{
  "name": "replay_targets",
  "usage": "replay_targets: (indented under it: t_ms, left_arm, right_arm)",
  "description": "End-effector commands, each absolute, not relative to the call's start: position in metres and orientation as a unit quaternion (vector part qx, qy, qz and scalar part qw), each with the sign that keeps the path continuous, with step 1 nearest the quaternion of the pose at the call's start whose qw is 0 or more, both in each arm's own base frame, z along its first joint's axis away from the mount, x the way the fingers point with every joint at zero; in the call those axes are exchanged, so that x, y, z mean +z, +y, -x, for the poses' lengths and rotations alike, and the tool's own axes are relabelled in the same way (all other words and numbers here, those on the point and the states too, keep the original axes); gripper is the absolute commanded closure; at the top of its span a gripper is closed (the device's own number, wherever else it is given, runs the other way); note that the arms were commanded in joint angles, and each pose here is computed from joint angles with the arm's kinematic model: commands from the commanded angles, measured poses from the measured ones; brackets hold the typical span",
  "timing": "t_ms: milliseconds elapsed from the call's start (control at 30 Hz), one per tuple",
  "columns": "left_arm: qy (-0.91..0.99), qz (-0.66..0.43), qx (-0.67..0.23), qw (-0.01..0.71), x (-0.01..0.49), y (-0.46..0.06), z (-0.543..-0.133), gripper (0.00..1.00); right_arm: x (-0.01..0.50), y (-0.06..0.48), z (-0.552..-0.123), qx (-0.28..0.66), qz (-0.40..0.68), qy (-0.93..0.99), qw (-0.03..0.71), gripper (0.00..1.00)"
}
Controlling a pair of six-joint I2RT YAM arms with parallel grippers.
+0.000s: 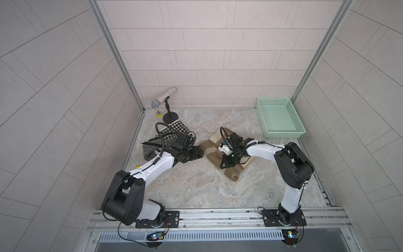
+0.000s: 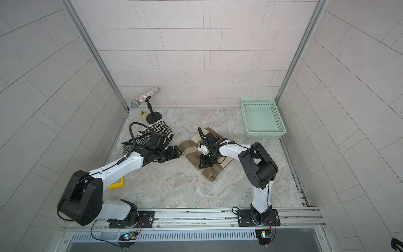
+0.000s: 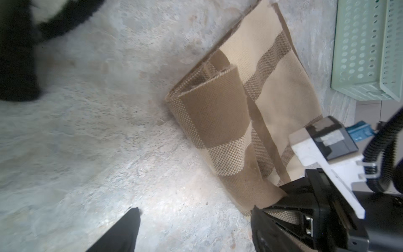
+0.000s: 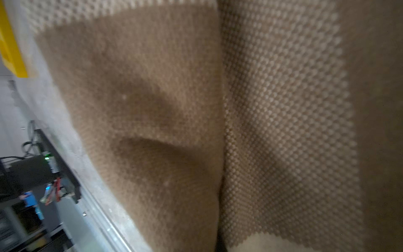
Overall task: Roll up the scarf and place it into the basket
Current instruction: Roll the scarf at the center of the board.
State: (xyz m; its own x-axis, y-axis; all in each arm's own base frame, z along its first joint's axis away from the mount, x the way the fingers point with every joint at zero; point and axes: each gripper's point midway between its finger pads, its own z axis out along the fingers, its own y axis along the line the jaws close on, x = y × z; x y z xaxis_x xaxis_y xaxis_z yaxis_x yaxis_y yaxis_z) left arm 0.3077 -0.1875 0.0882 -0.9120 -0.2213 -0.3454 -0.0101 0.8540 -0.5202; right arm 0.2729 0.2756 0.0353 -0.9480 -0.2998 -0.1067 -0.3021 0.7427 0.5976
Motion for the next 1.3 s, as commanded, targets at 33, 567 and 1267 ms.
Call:
replay_targets:
  t_ms: [33, 567, 1267]
  left_arm:
    - [0.93, 0.063, -0.297, 0.21, 0.088, -0.209, -0.328, 0.1]
    - [0.944, 0.15, -0.233, 0.176, 0.017, -0.203, -0.36, 0.69]
    - [0.963, 0.143, -0.168, 0.155, 0.032, -0.179, -0.339, 0.86]
  right_arm:
    - [0.039, 0.289, -0.264, 0.398, 0.152, 0.904, -0.035, 0.96]
    - [0.034, 0.292, -0.245, 0.39, 0.139, 0.91, -0.024, 0.78]
    - [0.139, 0.277, -0.23, -0.158, 0.355, 0.837, 0.384, 0.14]
